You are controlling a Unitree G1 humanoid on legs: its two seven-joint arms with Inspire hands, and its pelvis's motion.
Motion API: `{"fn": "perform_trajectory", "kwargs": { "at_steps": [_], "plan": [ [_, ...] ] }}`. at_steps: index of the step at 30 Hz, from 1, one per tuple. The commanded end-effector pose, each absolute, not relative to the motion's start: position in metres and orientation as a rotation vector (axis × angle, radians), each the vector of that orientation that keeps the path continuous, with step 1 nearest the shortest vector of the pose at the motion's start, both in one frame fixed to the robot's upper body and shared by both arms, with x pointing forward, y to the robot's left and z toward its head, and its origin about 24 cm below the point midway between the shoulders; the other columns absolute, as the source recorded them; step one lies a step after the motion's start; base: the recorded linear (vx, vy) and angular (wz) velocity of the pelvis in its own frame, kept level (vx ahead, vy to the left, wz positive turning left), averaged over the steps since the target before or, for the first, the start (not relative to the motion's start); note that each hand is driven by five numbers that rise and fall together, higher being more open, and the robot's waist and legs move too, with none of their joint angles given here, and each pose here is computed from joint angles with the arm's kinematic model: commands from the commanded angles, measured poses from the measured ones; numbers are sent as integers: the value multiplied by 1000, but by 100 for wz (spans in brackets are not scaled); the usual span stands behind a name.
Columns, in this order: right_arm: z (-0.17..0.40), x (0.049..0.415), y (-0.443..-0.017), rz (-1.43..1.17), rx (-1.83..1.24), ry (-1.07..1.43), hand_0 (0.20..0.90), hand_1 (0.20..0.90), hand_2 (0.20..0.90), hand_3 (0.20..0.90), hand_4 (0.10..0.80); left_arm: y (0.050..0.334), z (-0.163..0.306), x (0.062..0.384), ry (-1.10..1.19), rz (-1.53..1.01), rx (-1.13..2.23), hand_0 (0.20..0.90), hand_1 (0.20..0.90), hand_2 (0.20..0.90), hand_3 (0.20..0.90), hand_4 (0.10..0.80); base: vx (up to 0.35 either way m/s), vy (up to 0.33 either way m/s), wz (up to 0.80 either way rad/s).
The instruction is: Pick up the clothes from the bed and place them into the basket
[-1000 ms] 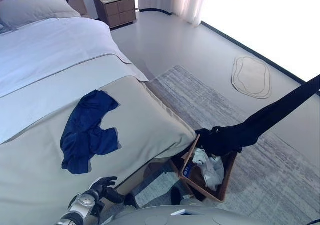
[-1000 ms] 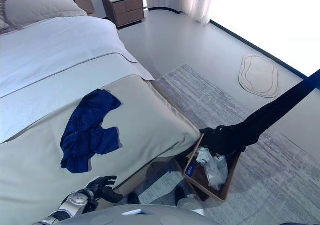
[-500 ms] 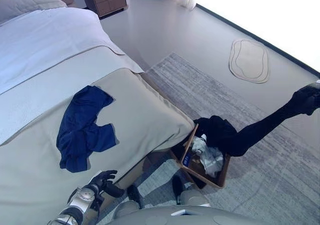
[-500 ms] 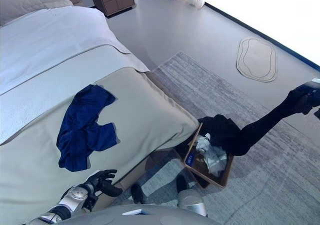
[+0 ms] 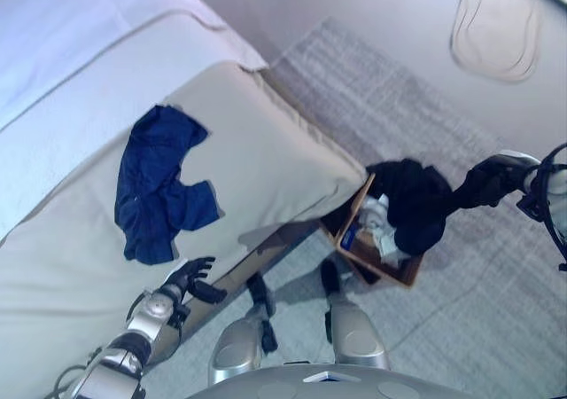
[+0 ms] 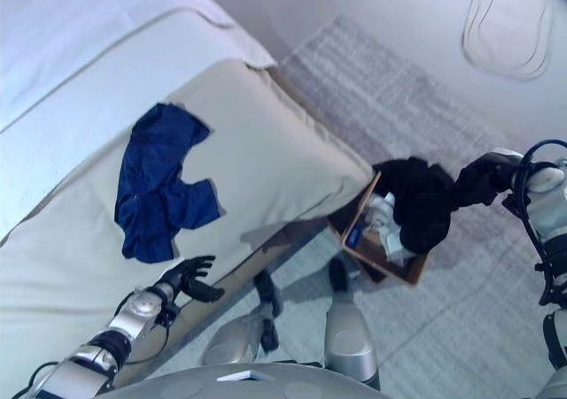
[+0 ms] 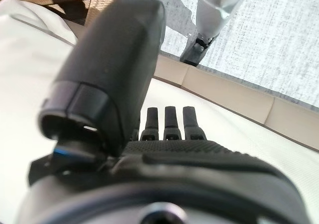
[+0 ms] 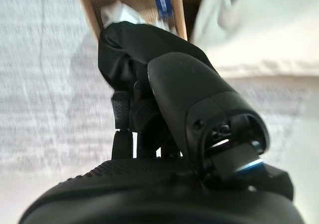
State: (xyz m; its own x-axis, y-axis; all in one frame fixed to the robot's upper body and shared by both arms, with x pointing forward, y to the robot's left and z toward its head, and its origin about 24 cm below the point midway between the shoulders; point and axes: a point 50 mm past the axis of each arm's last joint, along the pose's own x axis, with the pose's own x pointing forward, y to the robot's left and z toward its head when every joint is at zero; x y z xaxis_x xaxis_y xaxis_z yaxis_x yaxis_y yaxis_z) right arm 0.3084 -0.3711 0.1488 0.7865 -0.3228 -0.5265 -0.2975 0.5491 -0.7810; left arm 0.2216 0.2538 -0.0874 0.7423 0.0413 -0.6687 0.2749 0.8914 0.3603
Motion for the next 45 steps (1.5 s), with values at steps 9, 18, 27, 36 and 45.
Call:
{"fn": "perform_trajectory", "kwargs": {
  "at_steps": [9,18,27,36,45],
  "plan": [
    [183,349,-356,-366,-886,536,900,900,900,900,800,240,-16,278,283,-85,404,900,900,900,900,800,-50,-11,-16],
    [237,328,-355,-779,-736,-108,900,900,900,900,800,229,-43,259,388,-88,331,900,900,900,900,800,40,42,14],
    [271,264,-327,-820,-780,-615,900,900,900,900,800,240,-100,205,727,-29,317,900,900,900,900,800,138,84,9],
    [242,305,-303,-365,-888,-369,900,900,900,900,800,236,-124,169,873,-67,338,900,900,900,900,800,126,93,5],
    [176,350,-267,-134,-1050,-89,900,900,900,900,800,263,-131,142,1017,-70,443,900,900,900,900,800,110,49,49]
  ]
}}
